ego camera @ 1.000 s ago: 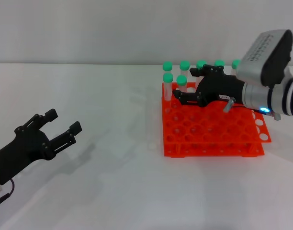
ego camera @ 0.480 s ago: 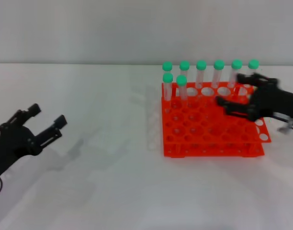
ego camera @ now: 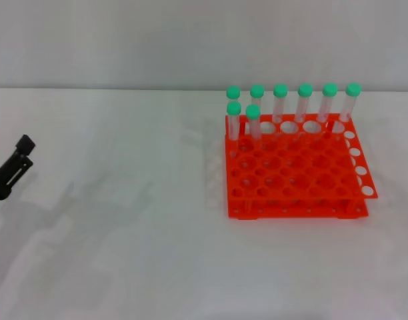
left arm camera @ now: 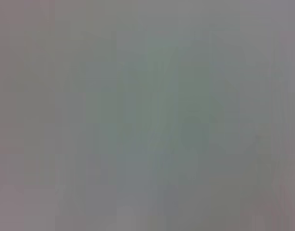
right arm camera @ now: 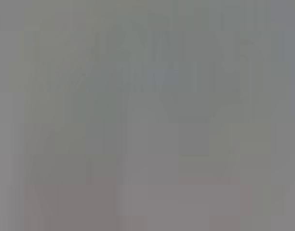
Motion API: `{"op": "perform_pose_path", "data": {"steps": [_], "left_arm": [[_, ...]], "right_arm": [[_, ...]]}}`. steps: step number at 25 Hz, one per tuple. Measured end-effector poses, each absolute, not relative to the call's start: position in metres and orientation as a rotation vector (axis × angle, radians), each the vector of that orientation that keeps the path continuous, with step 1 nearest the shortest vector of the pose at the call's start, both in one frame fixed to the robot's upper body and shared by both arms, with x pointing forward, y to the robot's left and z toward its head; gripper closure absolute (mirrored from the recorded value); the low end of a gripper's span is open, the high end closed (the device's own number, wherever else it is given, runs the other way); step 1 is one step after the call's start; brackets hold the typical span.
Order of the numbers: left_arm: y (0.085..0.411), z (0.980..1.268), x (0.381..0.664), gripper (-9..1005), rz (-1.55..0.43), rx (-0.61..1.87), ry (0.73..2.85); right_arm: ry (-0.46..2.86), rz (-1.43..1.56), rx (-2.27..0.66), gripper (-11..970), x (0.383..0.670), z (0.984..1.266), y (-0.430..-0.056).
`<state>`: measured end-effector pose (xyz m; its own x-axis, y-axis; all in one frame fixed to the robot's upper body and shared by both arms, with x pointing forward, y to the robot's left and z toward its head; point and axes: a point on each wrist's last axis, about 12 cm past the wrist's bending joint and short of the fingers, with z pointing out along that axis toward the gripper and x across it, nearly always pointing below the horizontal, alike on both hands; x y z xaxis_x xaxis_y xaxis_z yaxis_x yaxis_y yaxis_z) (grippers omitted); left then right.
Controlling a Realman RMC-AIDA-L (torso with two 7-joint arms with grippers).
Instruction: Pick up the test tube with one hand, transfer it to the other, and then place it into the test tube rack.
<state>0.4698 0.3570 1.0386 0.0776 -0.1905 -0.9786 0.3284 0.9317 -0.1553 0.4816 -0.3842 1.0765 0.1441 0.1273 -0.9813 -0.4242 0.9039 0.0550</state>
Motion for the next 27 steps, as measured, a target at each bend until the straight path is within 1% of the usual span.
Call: {"op": "perform_pose_path", "data": {"steps": [4,7,13,18,27], "left_arm": [[0.356,1.038,0.469,121,-0.374,0.07,1.419],[0.35,1.038,0.472,121,-0.378,0.039,1.394],[0.339,1.042,0.483,122,-0.387,0.04,1.354],[0.329,1.041,0.488,122,-0.371,0.03,1.33],[0.319,1.042,0.493,121,-0.402,0.008,1.317]], "right_arm": [[1.297,0.214,-0.14,115,0.45,1.063,-0.402],[1.268,0.1,-0.112,117,0.436,1.06,-0.408],[1.266,0.003,-0.117,117,0.433,1.06,-0.416],[1.258,-0.061,-0.157,117,0.432,1.06,-0.417],[1.205,-0.098,-0.128,117,0.434,1.068,-0.422]]}}
